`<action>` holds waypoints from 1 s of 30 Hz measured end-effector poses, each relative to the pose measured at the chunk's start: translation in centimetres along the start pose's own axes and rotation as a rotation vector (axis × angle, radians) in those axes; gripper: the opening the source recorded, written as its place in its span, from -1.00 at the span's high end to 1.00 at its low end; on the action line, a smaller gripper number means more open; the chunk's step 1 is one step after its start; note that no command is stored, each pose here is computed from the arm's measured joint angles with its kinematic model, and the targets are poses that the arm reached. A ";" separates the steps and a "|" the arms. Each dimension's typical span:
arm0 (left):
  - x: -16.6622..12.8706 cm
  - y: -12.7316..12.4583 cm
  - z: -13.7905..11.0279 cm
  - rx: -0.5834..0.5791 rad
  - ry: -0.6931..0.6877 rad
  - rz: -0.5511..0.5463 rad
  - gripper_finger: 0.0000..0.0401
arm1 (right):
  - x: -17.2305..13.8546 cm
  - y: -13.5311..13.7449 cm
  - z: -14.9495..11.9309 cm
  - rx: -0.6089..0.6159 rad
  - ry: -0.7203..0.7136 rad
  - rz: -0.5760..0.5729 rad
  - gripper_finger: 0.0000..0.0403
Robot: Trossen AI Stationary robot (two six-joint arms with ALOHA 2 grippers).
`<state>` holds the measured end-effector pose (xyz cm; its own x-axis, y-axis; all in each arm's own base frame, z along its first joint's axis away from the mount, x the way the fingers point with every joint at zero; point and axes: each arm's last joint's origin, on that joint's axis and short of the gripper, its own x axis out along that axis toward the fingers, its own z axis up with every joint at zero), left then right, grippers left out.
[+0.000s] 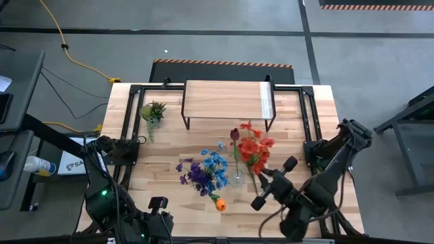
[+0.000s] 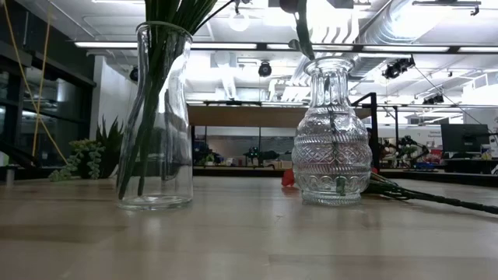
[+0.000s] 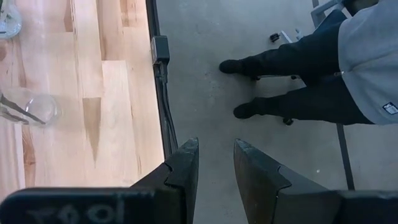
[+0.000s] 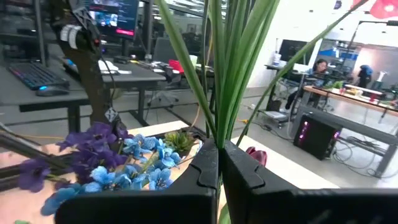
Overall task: Pick and place flowers into a vace then onto a shelf
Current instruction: Put the orange flowers into the right transparent flower vase
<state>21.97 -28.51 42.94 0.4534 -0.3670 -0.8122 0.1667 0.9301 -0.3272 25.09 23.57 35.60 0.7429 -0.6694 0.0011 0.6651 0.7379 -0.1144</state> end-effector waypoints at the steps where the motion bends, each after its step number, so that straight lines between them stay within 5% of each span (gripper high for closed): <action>1: 0.0 0.0 0.0 0.003 0.000 0.000 0.33 | -0.2 -0.2 0.1 -0.005 -0.001 0.006 1.00; 30: 0.0 0.4 0.4 0.004 -0.110 0.108 0.33 | -2.4 -15.7 6.7 -0.035 -0.016 0.128 1.00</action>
<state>22.33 -28.16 43.02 0.5620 -0.2612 -0.7848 0.1152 0.9643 -0.2384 13.31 14.16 44.06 0.8226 -0.5686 -0.0003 0.5622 0.8135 -0.1487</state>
